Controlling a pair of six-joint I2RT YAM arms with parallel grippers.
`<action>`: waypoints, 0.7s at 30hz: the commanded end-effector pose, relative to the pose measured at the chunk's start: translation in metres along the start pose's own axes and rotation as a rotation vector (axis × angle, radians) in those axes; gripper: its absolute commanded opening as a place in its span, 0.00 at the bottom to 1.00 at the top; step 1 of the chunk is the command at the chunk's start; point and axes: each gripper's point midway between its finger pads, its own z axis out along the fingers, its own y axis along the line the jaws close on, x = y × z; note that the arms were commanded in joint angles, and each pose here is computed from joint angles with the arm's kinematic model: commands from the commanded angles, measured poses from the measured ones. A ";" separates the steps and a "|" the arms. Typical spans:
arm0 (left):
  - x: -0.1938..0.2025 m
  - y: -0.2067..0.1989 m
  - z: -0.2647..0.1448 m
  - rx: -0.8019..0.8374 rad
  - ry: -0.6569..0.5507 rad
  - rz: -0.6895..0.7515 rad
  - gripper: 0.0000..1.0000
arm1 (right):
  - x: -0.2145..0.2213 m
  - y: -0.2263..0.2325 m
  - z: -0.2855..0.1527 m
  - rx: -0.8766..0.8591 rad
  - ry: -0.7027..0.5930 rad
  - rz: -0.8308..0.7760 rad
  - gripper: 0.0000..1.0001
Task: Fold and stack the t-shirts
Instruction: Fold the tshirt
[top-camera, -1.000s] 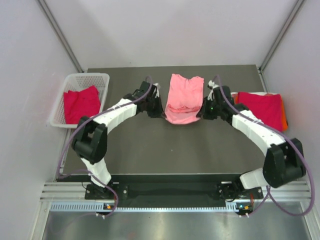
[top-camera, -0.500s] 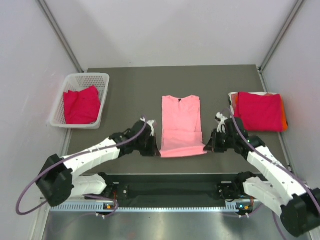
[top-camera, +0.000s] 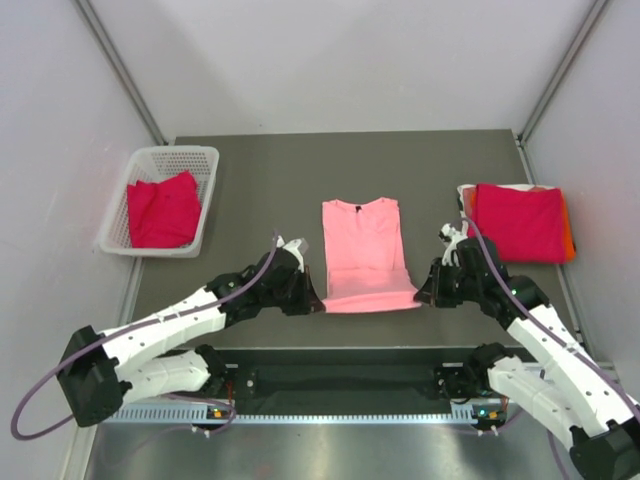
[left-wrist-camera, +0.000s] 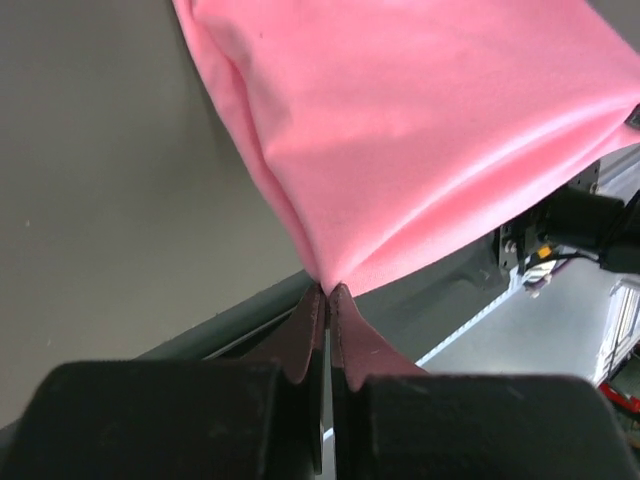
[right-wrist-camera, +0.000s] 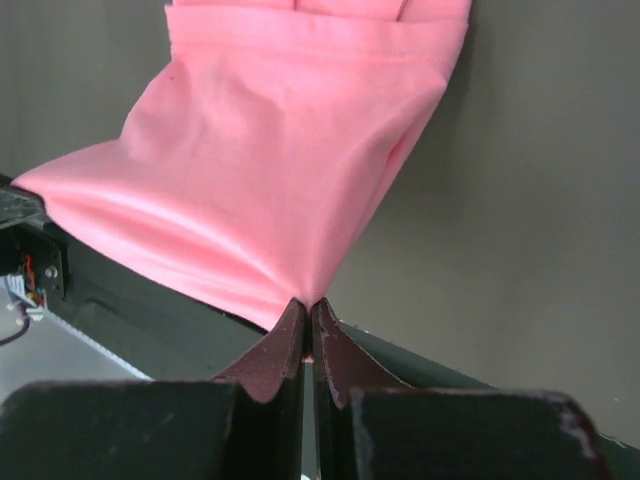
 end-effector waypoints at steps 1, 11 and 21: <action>-0.033 -0.018 -0.004 -0.015 -0.089 0.004 0.00 | -0.038 -0.002 -0.010 0.092 -0.114 0.003 0.00; -0.133 -0.026 0.006 -0.055 -0.153 -0.021 0.00 | -0.147 -0.006 0.012 0.244 -0.206 -0.061 0.00; -0.236 0.021 0.072 -0.140 -0.168 -0.068 0.00 | -0.246 -0.030 0.094 0.153 -0.228 0.040 0.14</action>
